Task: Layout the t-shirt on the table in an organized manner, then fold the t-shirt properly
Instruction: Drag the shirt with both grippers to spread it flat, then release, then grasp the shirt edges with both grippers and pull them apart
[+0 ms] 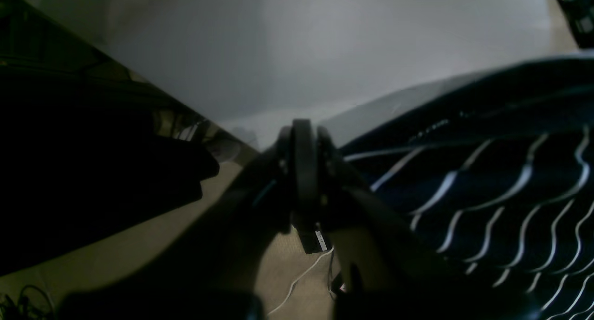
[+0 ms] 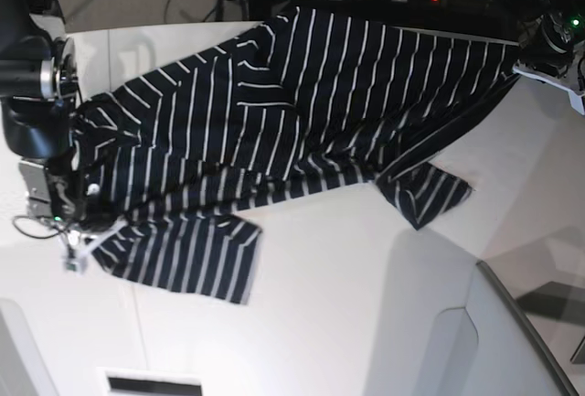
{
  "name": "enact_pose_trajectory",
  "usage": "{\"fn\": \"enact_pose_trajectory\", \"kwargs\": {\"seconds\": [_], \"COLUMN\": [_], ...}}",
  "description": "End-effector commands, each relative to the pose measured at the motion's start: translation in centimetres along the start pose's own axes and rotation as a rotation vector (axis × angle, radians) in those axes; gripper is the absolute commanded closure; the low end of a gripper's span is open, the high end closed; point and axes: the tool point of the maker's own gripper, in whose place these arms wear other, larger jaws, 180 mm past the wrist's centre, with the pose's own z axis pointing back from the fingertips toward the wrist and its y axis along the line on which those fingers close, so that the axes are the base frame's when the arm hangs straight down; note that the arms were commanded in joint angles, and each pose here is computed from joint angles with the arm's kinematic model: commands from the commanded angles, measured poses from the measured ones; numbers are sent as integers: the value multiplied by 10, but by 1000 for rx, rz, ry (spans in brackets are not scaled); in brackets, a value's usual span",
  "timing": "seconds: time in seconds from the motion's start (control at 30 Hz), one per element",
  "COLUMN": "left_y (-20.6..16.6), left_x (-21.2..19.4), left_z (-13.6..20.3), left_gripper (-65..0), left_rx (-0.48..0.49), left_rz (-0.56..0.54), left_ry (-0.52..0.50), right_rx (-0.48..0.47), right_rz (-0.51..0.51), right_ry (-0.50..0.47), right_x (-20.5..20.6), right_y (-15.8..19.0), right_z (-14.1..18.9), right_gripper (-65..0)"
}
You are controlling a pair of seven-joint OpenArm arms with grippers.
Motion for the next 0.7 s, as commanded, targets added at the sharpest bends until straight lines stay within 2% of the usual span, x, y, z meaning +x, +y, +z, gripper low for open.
{"fn": "enact_pose_trajectory", "kwargs": {"seconds": [0.0,0.07,0.23,0.47,0.6,0.67], "left_y": [7,7,10,41,67,67], "left_x": [10,11,22,-3,-9,-3], "left_z": [4,4,2,-22,-21,-17], "left_gripper": [0,0,0,0,0,0], "left_rx": [23,23,29,88,140,139], "left_rz": [-10,-8,-6,52,99,103], "left_ry": [-36,-39,-125,-102,-100,-117], "right_rx": [-77,-126,-139,-127,-126,-126], "right_rz": [-17,-50,-60,-51,-51,-49], "right_ry": [-4,-10,-9,-2,1,1], "right_x": [9,11,10,7,6,6], "right_y": [-26,-41,-44,-37,-37,-37], "right_z": [4,7,7,6,6,6], "right_gripper": [-18,-17,-17,-17,-17,-17]}}
